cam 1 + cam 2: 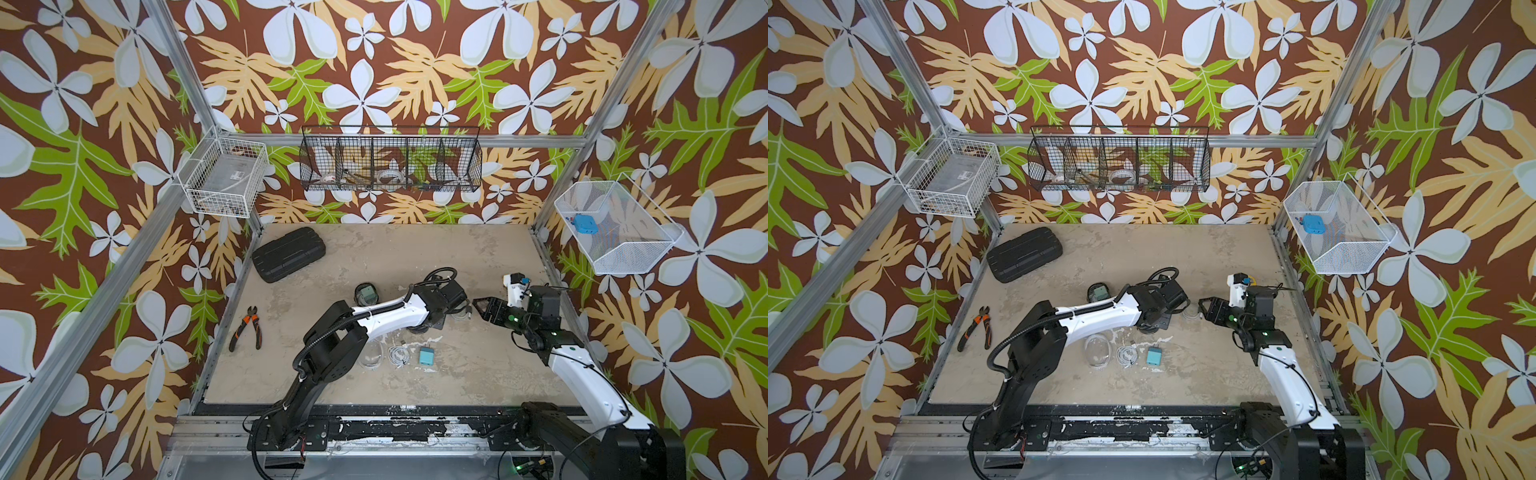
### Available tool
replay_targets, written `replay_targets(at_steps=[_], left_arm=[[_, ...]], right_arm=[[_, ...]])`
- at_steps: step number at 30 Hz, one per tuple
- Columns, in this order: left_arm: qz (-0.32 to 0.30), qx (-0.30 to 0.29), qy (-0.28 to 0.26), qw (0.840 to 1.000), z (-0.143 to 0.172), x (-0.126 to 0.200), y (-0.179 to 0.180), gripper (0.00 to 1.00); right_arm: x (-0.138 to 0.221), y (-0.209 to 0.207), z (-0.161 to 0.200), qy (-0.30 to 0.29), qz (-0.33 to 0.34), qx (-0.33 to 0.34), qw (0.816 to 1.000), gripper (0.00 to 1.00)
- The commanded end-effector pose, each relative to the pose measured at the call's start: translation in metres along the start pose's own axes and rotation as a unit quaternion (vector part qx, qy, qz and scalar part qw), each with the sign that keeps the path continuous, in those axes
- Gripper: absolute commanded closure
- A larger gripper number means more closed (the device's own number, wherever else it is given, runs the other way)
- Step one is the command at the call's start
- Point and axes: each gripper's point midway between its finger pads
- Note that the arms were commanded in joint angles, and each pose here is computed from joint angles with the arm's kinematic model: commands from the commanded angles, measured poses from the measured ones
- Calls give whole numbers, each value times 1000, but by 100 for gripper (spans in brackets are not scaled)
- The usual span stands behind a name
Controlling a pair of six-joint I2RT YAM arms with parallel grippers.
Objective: Pack away charging kits
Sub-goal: Pick up the storage bag at the center of the board.
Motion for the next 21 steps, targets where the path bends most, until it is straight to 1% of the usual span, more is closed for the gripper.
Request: replay_targets(at_steps=[1, 5, 7, 8, 10, 12, 17, 21], left_arm=[[37, 20, -37, 998, -11, 11, 0, 100], [84, 52, -59, 993, -10, 22, 10, 100], [114, 59, -72, 989, -12, 26, 9, 100], [117, 61, -73, 989, -12, 27, 11, 100], [121, 62, -82, 987, -14, 30, 12, 100], [122, 70, -95, 986, -17, 34, 14, 100], [120, 91, -114, 982, -25, 36, 23, 100], [125, 92, -126, 980, -30, 43, 24, 100]], right_arm=[[-10, -1, -2, 17, 9, 26, 999, 44], [-21, -17, -9, 39, 54, 44, 997, 45], [-31, -22, -5, 56, 59, 40, 996, 48], [-35, -25, -2, 64, 69, 43, 995, 48], [-44, -31, 1, 74, 100, 61, 990, 43], [-51, -35, 3, 83, 112, 63, 988, 41], [-70, -50, 10, 111, 149, 74, 980, 41], [-82, -52, 11, 122, 170, 86, 974, 42]])
Point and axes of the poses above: each gripper's point midway between its finger pads, its own x axis back along the fingers, its own y axis along the line the jaws close on, z = x × y, and after that the axes turned 5 degrees about -x, right-handed
